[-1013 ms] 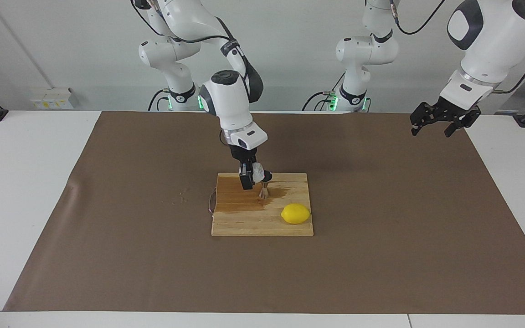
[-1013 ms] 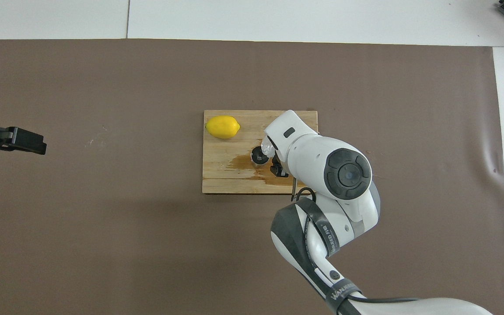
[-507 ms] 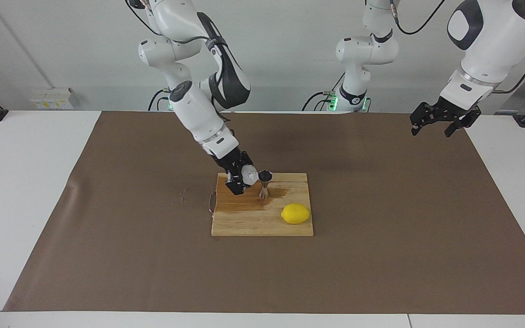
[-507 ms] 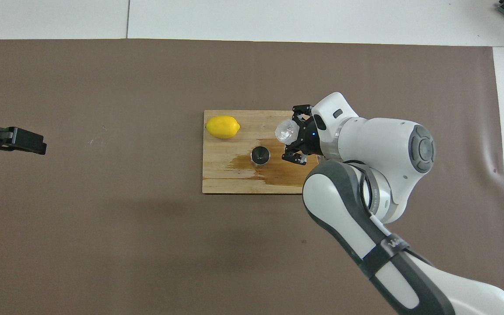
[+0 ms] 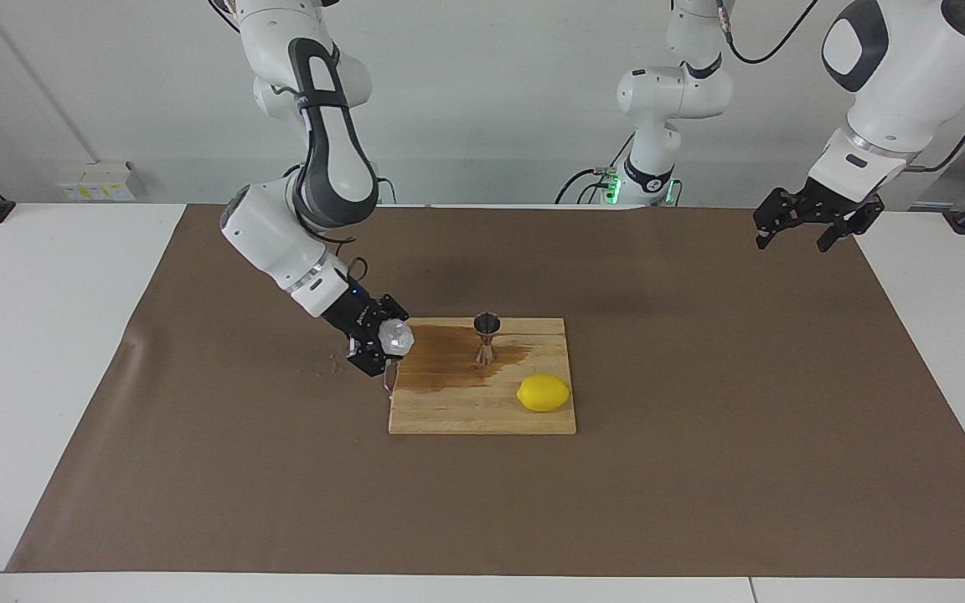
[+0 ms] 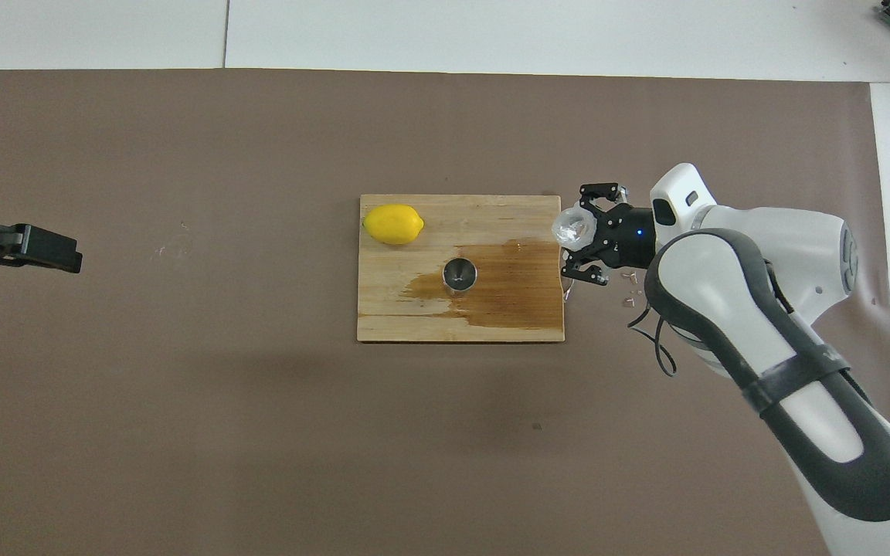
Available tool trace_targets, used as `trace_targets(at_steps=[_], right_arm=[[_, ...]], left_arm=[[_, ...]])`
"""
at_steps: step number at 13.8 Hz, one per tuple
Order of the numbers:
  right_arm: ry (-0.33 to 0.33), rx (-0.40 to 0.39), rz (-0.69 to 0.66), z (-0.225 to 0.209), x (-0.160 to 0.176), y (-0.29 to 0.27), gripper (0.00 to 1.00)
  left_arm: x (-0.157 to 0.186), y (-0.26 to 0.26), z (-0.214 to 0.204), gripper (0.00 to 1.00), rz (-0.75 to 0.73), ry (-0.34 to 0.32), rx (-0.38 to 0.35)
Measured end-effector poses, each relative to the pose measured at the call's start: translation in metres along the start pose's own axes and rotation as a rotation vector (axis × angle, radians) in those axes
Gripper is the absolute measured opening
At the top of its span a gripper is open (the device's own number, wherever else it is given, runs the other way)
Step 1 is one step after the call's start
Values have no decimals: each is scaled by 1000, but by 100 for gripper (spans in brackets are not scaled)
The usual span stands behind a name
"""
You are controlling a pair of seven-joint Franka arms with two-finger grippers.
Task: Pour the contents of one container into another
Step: 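Turn the white cup upright and carry it back beyond the board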
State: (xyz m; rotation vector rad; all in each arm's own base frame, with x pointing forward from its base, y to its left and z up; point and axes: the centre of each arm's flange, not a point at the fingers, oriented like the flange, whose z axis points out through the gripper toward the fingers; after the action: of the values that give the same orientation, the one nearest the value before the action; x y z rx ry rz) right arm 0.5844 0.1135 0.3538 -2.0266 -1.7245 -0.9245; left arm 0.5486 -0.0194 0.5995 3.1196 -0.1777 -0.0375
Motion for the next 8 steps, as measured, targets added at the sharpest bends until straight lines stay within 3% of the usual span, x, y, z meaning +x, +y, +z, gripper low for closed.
trace_targets(at_steps=[5, 8], right_arm=[[74, 63, -54, -20, -79, -1, 20], [130, 68, -91, -3, -146, -10, 20]], left_arm=[[0, 0, 0, 100, 0, 0, 0], [0, 0, 0, 100, 0, 0, 0]])
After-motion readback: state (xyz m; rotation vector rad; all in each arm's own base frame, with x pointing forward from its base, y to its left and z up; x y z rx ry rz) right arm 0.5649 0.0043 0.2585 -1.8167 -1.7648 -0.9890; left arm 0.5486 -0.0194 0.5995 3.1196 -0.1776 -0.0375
